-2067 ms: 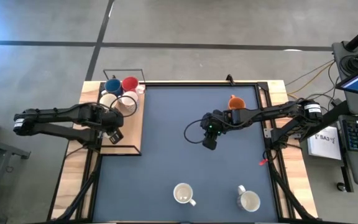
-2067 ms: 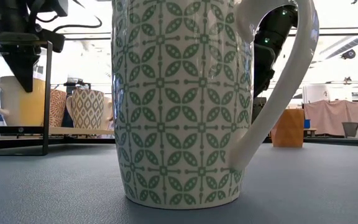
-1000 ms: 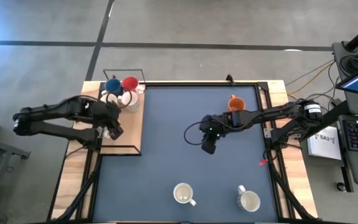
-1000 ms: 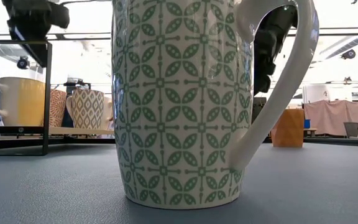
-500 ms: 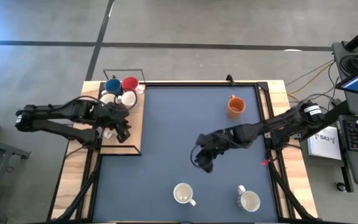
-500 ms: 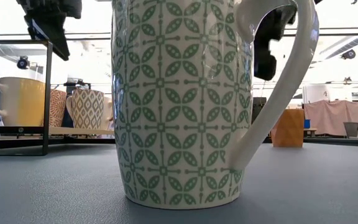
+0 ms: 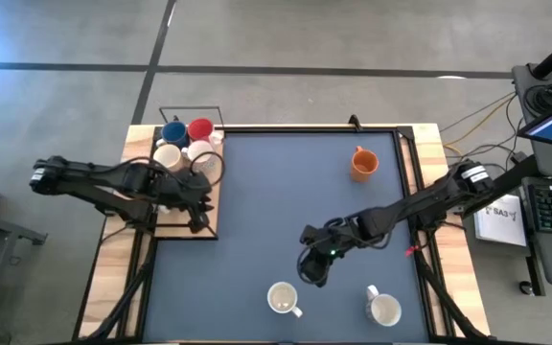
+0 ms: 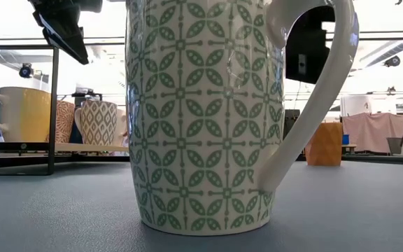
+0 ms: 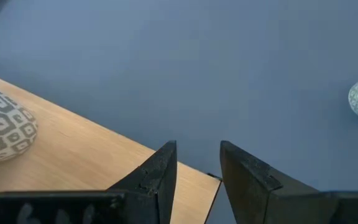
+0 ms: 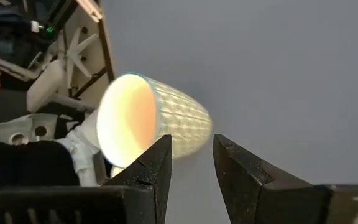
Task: Place coffee mugs
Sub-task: Put the green patterned mug on the shelf
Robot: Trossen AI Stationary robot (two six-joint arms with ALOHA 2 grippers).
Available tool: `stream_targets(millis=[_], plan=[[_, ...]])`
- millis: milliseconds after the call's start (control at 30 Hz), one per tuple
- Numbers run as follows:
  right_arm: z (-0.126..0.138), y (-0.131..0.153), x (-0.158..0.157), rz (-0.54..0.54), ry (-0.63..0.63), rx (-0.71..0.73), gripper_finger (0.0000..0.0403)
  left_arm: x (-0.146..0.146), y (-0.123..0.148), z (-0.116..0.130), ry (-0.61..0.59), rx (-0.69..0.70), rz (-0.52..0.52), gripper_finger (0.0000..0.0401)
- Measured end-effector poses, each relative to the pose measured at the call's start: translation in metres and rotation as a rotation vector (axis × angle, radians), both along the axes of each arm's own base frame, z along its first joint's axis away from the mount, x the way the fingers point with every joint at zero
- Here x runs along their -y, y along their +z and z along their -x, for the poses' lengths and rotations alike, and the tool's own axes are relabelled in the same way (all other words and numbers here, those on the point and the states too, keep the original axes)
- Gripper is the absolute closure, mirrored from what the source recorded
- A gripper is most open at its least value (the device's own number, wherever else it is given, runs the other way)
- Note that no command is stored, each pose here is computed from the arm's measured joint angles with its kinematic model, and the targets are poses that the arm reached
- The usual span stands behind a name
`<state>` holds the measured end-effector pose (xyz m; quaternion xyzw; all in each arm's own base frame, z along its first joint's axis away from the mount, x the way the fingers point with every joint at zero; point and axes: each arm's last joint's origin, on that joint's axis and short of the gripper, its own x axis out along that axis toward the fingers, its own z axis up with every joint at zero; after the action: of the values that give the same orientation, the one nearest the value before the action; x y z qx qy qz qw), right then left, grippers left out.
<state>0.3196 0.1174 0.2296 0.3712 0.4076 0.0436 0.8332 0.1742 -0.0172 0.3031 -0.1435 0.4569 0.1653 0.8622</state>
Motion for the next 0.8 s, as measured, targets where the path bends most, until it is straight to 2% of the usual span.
stream_targets(millis=[167, 400, 600, 800], plan=[[-0.021, 0.003, -0.015, 0.014, 0.072, -0.025, 0.0296, 0.001, -0.003, -0.003, -0.004, -0.017, -0.002, 0.0296], [-0.043, 0.001, -0.028, 0.117, 0.15, -0.194, 0.0296, 0.001, 0.0, 0.002, -0.012, -0.009, -0.004, 0.0296], [-0.057, 0.007, -0.038, 0.131, 0.219, -0.193, 0.0296, 0.0, 0.003, 0.006, -0.012, 0.006, -0.003, 0.0296], [-0.058, 0.005, -0.039, 0.138, 0.22, -0.204, 0.0296, 0.0, 0.003, 0.007, -0.014, 0.008, -0.002, 0.0296]])
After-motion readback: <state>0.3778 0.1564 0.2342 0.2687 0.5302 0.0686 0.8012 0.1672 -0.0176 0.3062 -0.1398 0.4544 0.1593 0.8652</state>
